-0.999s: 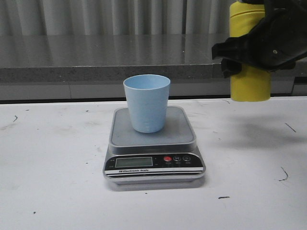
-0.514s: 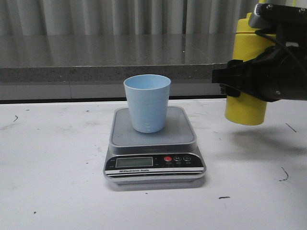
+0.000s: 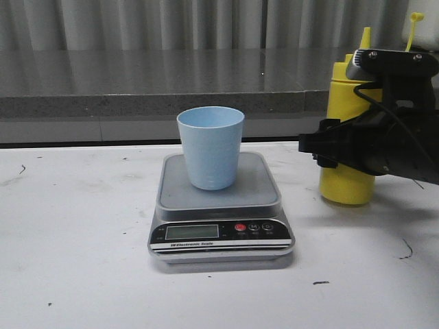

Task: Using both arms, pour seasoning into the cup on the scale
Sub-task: 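Set the bottle down on the table with the right gripper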

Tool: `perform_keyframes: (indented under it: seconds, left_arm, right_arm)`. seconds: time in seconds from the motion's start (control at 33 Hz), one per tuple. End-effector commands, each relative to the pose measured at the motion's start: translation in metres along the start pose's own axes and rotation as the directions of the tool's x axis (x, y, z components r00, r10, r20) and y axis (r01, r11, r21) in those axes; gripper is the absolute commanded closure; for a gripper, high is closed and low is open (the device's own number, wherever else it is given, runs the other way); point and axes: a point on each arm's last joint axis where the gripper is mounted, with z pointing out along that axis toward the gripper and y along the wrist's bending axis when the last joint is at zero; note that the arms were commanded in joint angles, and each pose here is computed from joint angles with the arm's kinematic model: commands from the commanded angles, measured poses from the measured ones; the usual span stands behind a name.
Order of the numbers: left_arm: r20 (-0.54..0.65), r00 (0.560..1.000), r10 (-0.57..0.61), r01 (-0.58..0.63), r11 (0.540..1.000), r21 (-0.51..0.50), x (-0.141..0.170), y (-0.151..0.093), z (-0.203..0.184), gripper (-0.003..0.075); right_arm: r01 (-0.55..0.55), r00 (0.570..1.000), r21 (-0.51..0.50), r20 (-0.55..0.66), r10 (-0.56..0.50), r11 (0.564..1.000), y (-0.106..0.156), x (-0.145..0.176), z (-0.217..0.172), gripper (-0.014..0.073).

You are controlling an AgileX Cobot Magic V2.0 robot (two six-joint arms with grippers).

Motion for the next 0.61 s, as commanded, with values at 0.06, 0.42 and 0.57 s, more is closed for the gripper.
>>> perform_keyframes:
  seconds: [0.06,0.42,0.57]
  left_arm:
    - [0.098,0.995,-0.020,0.019,1.000,0.006,-0.015,-0.001,-0.003,0.0740]
    - [0.098,0.995,-0.020,0.019,1.000,0.006,-0.015,-0.001,-0.003,0.0740]
    - [0.098,0.995,-0.020,0.019,1.000,0.006,-0.015,-0.001,-0.003,0.0740]
  right_arm:
    - [-0.005,0.987,-0.021,0.160,0.008,1.000,0.001,-0.025,-0.006,0.0492]
    - [0.005,0.991,-0.014,0.132,-0.003,1.000,-0.002,-0.017,-0.011,0.0048]
    - [0.006,0.991,-0.017,0.135,-0.004,1.000,-0.001,-0.017,-0.012,-0.0014]
